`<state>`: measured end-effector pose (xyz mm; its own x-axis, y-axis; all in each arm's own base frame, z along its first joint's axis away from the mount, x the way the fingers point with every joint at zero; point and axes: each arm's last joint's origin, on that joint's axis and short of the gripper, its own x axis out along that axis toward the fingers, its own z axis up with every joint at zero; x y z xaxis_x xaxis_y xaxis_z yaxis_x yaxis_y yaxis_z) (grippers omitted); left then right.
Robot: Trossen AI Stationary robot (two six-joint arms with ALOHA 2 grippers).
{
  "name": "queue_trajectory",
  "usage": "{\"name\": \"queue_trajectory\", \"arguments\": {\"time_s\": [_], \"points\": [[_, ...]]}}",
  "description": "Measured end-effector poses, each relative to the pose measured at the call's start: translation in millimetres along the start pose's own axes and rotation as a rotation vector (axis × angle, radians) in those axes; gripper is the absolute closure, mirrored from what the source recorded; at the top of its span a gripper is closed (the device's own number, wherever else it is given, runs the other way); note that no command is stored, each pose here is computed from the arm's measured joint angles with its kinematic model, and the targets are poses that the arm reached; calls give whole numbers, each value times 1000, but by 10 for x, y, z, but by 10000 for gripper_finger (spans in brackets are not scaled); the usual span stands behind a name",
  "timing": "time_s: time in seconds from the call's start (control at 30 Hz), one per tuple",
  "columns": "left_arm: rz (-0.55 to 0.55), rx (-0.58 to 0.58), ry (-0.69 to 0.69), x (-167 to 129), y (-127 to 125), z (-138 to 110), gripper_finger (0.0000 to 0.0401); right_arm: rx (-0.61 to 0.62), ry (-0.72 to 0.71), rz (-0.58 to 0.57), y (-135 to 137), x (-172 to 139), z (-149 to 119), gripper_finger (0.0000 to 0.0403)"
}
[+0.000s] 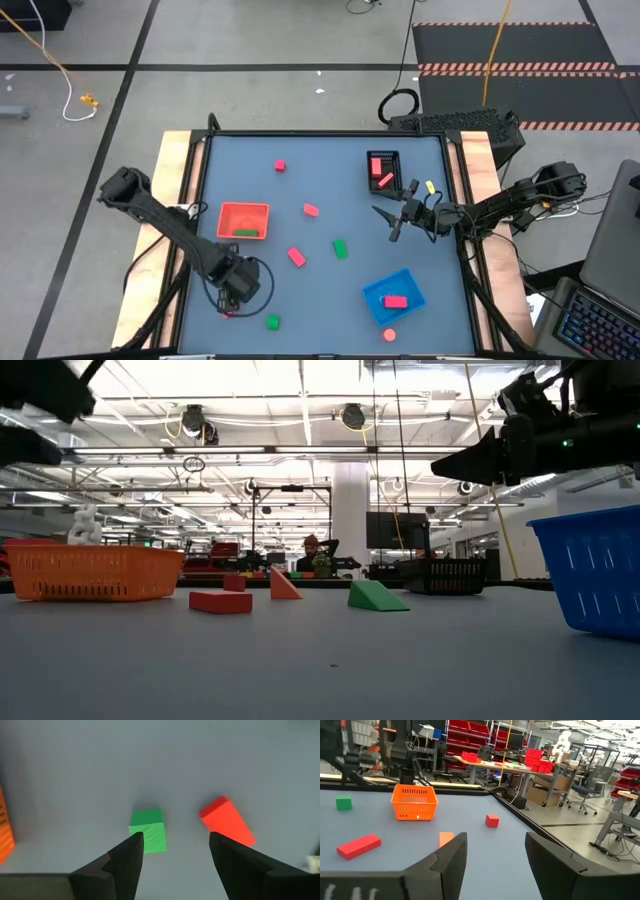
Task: Sort & place blocks by color
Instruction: Put the green block into the orange bin
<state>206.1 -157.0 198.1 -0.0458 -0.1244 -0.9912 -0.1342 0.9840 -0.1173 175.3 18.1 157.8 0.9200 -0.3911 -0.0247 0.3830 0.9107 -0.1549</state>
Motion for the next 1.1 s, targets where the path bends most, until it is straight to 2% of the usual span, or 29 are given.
{"name": "queue_trajectory", "arguments": {"time_s": [0.2, 0.43, 0.63, 0.9, 1.0, 1.1], "points": [[78, -54, 78, 203, -17, 35, 171, 1, -5, 9, 14, -8, 6, 206], [150, -71, 103, 333, -4, 71, 171, 4, -7, 9, 14, -8, 8, 206], [184, -132, 124, 406, 59, 48, 171, 8, -12, 8, 13, -8, 13, 206], [169, -128, 164, 507, 115, -7, 172, 15, -13, 8, 13, -8, 16, 206], [151, -99, 153, 519, 116, 12, 188, 15, -13, 8, 13, -8, 16, 206], [139, -108, 148, 514, 147, 55, 230, 15, -13, 8, 13, -8, 16, 206]]}}
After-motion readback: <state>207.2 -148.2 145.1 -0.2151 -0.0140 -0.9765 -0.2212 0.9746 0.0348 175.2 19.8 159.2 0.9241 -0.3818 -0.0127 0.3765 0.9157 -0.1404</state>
